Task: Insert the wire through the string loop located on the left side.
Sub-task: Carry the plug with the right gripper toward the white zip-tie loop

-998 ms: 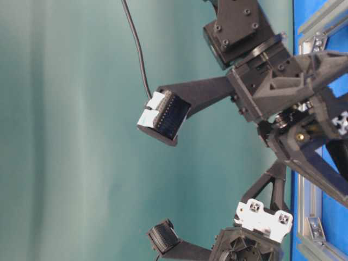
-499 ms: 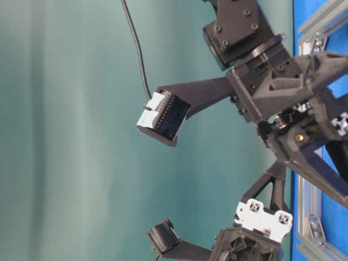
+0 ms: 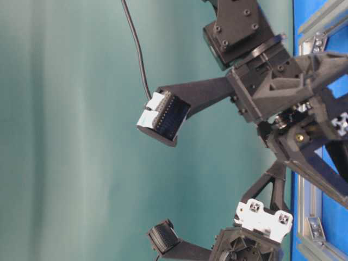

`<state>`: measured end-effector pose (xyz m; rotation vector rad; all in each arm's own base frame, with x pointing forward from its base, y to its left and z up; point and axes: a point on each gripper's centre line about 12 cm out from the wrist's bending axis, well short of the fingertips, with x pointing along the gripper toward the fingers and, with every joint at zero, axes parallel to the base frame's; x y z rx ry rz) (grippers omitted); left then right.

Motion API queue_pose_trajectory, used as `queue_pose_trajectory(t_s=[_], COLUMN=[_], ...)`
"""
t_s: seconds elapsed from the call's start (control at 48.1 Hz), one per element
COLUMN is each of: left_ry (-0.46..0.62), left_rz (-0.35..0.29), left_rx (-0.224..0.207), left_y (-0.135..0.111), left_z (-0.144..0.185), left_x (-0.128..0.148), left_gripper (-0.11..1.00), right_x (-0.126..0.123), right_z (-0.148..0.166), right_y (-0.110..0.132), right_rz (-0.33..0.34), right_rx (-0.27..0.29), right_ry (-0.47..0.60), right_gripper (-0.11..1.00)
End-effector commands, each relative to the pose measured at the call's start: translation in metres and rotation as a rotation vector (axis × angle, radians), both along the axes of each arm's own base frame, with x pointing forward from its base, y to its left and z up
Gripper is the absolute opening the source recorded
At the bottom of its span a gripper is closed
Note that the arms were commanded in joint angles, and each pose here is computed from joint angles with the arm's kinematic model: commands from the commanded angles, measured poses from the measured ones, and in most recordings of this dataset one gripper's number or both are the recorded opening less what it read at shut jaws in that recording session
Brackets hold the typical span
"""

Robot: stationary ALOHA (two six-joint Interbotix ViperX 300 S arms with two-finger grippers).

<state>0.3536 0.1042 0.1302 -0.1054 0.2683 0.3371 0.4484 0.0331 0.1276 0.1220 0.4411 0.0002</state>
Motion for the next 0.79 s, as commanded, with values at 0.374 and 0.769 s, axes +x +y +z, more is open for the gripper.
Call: queue_pose_trajectory(t_s=[0.374,0.769], left_ry=[-0.039,-0.044], left_rz=[-0.004,-0.005], left_rx=[0.013,0.015], left_y=[0.000,0.000], left_z=[0.014,0.015], left_x=[0.002,0.003], left_gripper=[0.00,0.00], right_x=[0.022,0.055], right_z=[0.012,0.003], right_y=[0.001,-0.004], right_rz=[-0.003,-0.017], right_rx=[0.006,0.006], right_ry=[-0.056,-0.077], right_gripper=[-0.04,-0.04])
